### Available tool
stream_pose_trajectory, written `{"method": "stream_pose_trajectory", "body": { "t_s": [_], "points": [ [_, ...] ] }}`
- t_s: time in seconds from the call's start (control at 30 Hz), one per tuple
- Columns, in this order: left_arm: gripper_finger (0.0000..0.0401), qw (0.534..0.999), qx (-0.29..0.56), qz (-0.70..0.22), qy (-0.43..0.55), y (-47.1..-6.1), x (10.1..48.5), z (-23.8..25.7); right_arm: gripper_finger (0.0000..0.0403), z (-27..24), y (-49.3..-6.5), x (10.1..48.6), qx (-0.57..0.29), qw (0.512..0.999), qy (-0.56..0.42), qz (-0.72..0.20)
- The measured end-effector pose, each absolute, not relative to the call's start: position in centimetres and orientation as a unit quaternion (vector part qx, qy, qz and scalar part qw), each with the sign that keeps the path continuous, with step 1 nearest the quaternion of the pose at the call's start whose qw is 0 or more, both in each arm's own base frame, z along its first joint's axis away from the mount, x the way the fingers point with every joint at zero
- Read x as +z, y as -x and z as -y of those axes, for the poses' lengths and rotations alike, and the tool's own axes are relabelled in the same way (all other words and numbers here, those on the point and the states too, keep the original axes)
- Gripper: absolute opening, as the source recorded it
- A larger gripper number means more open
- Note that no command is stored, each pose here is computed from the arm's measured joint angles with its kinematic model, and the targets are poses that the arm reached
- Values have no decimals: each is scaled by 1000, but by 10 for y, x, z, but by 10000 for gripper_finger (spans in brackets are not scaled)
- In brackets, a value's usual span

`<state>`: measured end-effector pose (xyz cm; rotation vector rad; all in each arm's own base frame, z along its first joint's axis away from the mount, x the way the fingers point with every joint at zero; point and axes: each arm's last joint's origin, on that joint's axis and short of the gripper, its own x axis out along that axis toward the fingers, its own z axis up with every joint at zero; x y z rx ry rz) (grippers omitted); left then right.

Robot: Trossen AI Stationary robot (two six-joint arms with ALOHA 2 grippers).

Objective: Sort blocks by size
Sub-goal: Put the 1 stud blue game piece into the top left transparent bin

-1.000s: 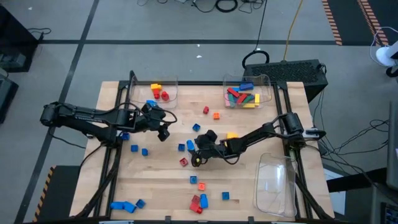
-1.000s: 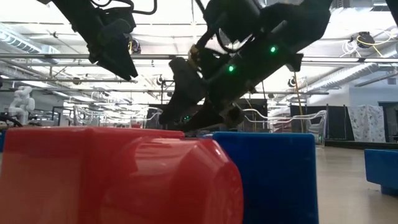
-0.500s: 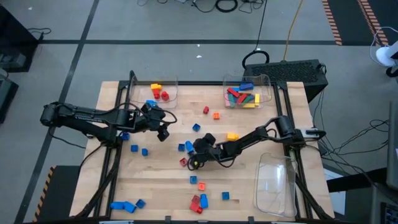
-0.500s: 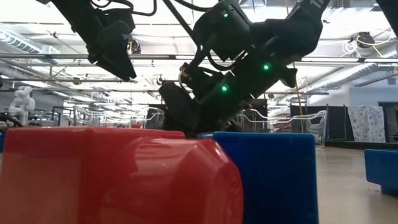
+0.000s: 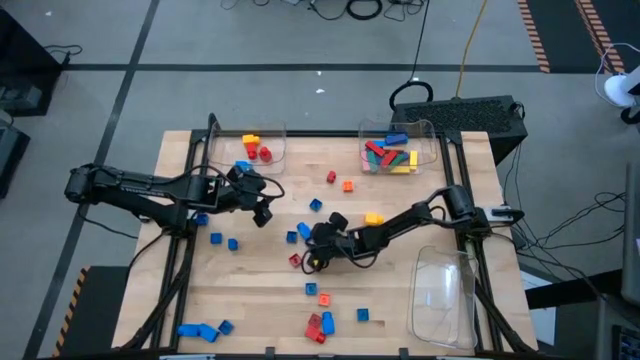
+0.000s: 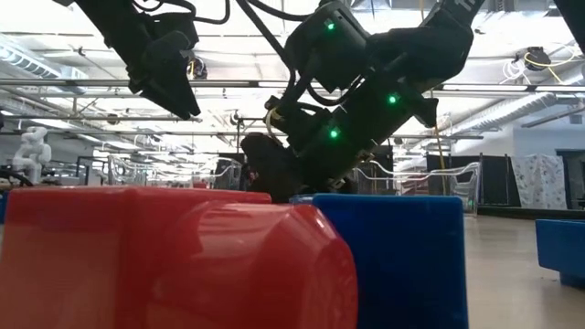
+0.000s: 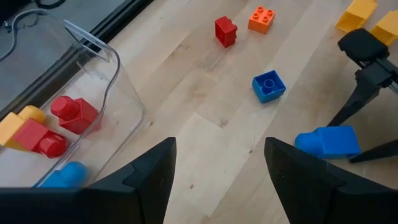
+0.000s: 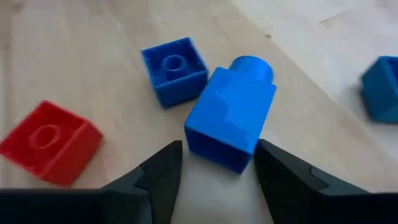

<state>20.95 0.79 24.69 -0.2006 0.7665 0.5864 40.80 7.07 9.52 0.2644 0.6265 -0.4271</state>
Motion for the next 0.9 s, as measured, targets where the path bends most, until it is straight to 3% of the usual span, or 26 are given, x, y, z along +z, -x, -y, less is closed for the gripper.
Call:
{"method": "stream_pose_trajectory", "body": {
  "t_s": [0.33,0.47,0.63,0.9],
  "points": [
    [246,882,277,-367,103,-210,247,-5,298,-64,-412,98,-198,923,-156,-290],
    [246,882,277,-367,103,-210,247,-5,317,-61,-415,101,-210,927,-160,-266],
    [246,882,281,-366,101,-210,247,-6,289,-56,-415,100,-219,923,-162,-271],
    [246,883,277,-365,99,-209,244,-3,187,-50,-413,97,-228,918,-158,-283]
  ]
}}
